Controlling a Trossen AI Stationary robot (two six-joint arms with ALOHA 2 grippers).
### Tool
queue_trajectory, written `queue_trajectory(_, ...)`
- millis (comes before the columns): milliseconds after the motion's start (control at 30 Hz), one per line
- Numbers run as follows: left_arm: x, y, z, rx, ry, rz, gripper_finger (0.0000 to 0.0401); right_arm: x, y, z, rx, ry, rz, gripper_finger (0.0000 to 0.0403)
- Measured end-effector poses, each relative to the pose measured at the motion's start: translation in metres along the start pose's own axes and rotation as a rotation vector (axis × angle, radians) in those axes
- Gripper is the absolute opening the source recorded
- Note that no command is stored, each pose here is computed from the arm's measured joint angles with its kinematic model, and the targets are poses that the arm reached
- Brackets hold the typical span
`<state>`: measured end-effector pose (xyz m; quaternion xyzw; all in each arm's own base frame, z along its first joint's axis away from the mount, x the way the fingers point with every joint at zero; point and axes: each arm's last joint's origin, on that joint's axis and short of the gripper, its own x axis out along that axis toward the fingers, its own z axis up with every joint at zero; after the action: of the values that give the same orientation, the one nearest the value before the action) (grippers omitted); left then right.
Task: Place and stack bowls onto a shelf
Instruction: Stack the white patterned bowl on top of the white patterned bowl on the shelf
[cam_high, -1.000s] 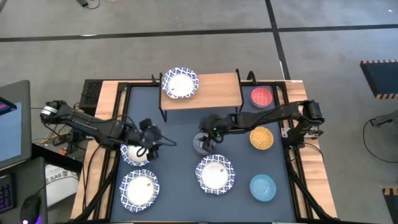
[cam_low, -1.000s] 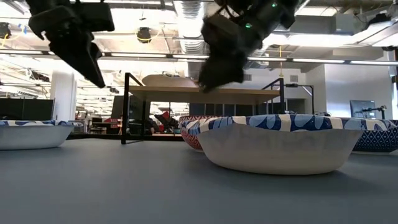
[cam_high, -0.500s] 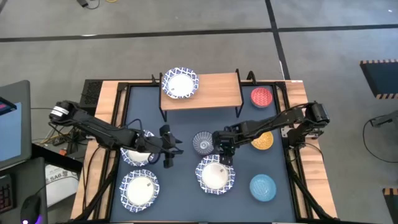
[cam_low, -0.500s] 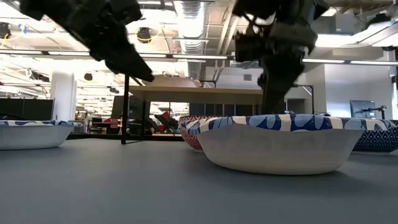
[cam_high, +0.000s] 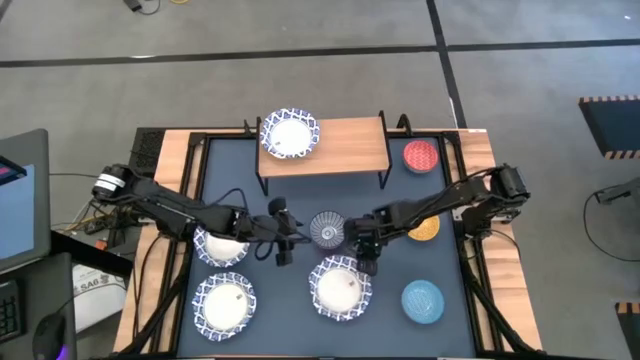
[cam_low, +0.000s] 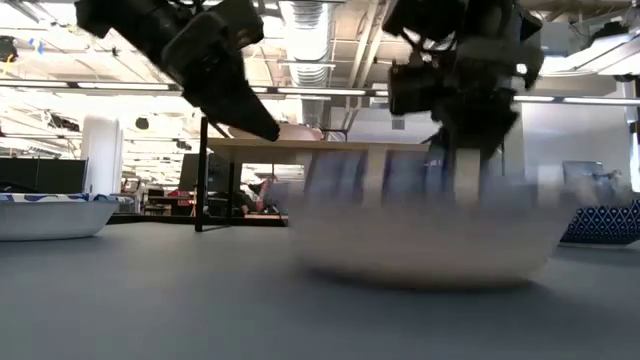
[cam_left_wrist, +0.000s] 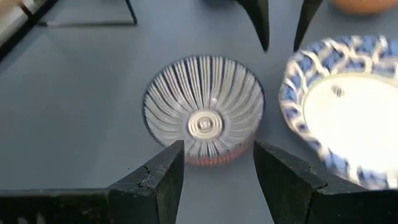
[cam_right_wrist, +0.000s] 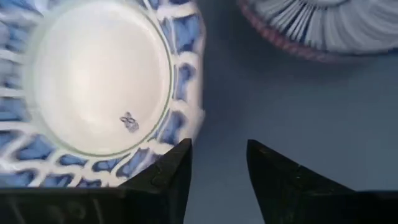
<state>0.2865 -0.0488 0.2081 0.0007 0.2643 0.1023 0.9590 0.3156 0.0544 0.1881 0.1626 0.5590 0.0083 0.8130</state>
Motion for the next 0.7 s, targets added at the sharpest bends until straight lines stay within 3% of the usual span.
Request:
queue_trajectory(167, -0.011, 0.004, 0.022, 0.006, -0.012, 0.008, 0.0178, -0.030, -0.010, 0.007, 0.012, -0.063, 0.052, 0.0189)
queue_trajectory(467, -0.033, 0.026, 0.058, 0.060, -0.025, 0.062, 0.0178, -0.055, -0.030, 0.020, 0.222, -0.167, 0.121, 0.0247)
queue_trajectory(567, -0.030, 0.029, 0.050, 0.015, 0.008, 0.077, 0.0178, -0.050, -0.032, 0.019, 0.173, -0.143, 0.099, 0.0253)
queue_trajectory(700, -0.023, 0.020, 0.016, -0.002, 0.094, 0.080, 0.0178, -0.021, -0.027, 0.015, 0.090, -0.072, 0.019, 0.0255)
